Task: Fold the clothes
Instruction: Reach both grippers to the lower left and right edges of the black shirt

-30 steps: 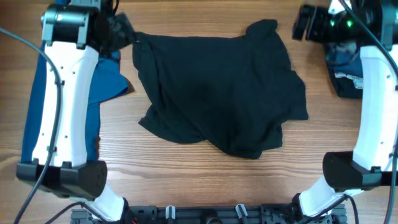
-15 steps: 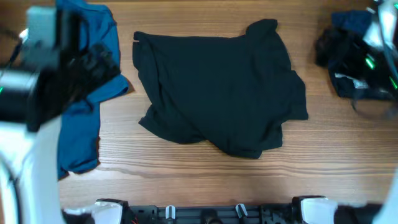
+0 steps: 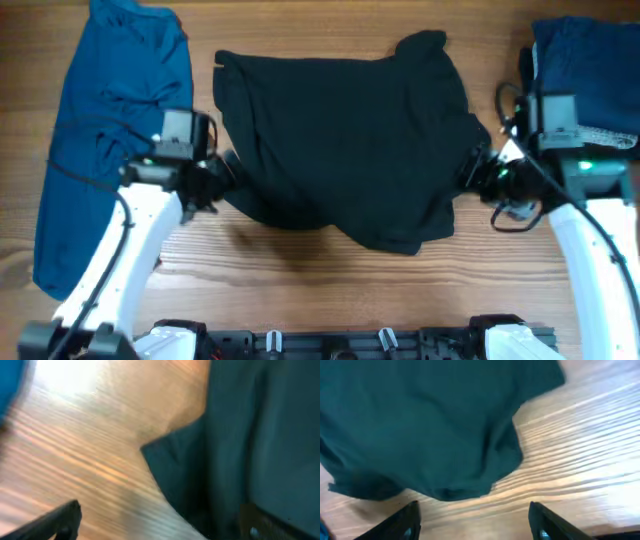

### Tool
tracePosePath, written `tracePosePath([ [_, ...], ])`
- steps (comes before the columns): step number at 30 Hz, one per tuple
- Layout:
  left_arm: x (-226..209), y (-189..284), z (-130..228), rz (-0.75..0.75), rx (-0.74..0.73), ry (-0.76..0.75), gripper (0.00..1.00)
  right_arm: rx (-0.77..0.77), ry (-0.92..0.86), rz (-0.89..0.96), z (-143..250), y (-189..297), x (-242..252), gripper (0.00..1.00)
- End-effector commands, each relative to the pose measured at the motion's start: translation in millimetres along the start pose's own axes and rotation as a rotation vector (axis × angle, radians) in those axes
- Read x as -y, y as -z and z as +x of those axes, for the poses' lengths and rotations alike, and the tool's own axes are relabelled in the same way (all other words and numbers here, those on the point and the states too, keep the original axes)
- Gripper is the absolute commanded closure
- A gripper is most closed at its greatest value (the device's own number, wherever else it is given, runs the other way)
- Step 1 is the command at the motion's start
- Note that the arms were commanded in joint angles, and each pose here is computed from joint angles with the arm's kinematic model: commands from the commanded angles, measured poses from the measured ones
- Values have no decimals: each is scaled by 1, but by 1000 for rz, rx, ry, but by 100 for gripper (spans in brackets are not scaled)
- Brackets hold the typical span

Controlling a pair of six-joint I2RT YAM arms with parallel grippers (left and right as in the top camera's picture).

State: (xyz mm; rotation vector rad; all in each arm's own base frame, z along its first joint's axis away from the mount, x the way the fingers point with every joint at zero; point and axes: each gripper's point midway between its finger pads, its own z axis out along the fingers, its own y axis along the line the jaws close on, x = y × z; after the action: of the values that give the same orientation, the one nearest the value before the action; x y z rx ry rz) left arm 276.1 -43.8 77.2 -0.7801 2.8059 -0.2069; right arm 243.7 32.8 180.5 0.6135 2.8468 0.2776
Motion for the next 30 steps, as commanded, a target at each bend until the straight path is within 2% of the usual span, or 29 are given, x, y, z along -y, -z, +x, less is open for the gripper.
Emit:
tracePosePath([
  [1, 7, -32, 21, 102, -82, -109, 3, -25, 4, -55, 6, -7, -8, 39],
  [3, 10, -46, 15, 114, -62, -186, 5, -16, 21, -72, 4, -7, -11, 45],
  [7, 5, -78, 15, 73, -97, -231, 5, -4, 23, -78, 1, -6, -13, 46],
  [10, 3, -94, 16, 55, -116, -228, 13, -4, 23, -78, 1, -6, -13, 46],
  [12, -6, -97, 15, 11, -112, -228, 28, -4, 23, -78, 1, -6, -13, 46],
  [15, -9, -97, 13, -10, -104, -219, 41, 2, 24, -81, -1, -6, -14, 46],
  [19, -10, -97, 13, -14, -102, -219, 77, 12, 25, -86, -3, -6, -15, 46],
  [20, -10, -97, 13, -15, -103, -210, 89, 15, 26, -88, -4, -6, -15, 46],
  [21, -13, -97, 13, -30, -102, -171, 96, 17, 26, -89, -4, -6, -16, 46],
  [26, -18, -65, 8, -55, -127, -47, 96, 28, 25, -90, -7, -6, -16, 46],
  [30, -11, 5, -9, 8, 9, -33, 96, 24, 23, -88, -7, -8, -16, 46],
])
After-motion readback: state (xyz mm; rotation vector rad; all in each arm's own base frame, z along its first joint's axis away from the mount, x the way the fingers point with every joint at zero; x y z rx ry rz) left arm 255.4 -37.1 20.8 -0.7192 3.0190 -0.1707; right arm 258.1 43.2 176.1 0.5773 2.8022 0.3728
